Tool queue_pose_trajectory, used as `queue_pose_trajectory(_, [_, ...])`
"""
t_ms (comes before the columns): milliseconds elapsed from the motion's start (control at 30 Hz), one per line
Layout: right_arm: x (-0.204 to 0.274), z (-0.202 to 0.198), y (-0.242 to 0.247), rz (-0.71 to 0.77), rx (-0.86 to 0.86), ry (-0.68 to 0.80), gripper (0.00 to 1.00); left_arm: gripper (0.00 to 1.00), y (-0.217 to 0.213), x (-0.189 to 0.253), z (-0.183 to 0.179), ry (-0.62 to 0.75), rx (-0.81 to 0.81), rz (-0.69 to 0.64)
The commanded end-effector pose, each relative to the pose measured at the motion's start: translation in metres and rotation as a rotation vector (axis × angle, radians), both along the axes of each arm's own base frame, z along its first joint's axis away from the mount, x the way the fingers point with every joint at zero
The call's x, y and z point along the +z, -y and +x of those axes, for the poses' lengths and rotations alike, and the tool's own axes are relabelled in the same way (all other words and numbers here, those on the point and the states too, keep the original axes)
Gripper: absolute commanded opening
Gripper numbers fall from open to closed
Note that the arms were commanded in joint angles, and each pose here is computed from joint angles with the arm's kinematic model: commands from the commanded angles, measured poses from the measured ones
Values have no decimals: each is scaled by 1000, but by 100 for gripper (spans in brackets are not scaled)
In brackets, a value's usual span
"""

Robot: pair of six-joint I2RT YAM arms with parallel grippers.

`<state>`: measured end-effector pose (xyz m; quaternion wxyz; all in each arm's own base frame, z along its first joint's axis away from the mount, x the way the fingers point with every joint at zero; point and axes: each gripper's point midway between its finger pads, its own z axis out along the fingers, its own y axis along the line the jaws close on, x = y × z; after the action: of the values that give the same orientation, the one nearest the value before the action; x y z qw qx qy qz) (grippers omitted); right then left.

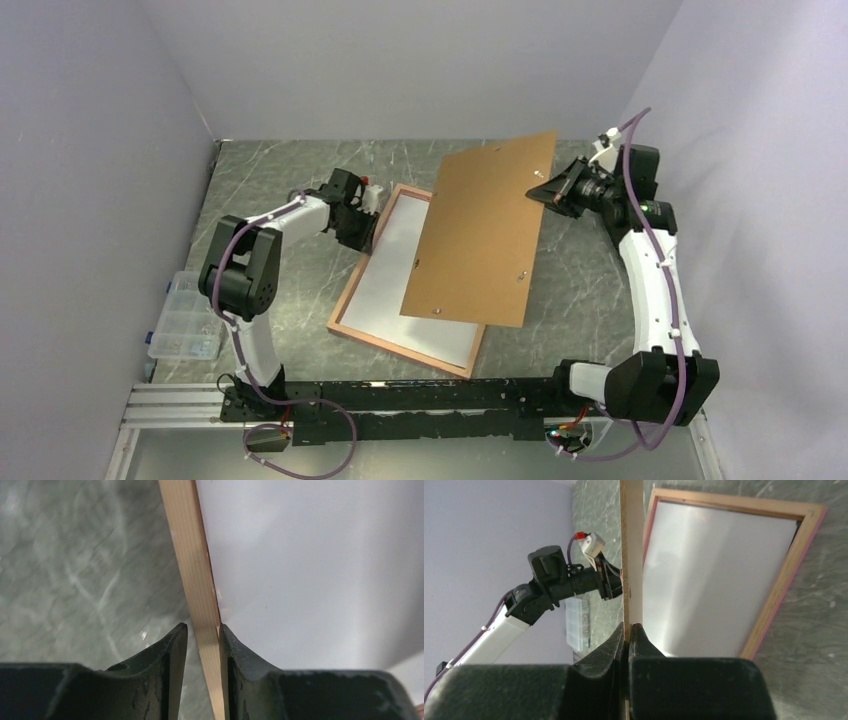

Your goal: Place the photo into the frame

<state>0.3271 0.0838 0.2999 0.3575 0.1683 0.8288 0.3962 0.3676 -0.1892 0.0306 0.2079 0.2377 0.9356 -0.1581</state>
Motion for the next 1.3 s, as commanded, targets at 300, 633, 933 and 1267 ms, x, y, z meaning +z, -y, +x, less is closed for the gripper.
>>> queue_pose_trajectory(300, [-29, 1, -63, 230, 34, -13, 0, 66, -30, 92, -25, 11, 118, -221])
queue_pose_trajectory(633, [-63, 3, -76, 250, -29, -30, 0, 51, -94, 60, -23, 41, 85, -108])
queue_pose_trajectory(933, [-86, 17, -77, 243, -40, -37, 0, 31, -106, 24, -46, 24, -25, -53])
queue_pose_trajectory(1267, [-104, 25, -91, 273, 13, -68, 0, 21, -105, 6, -62, -12, -68, -57])
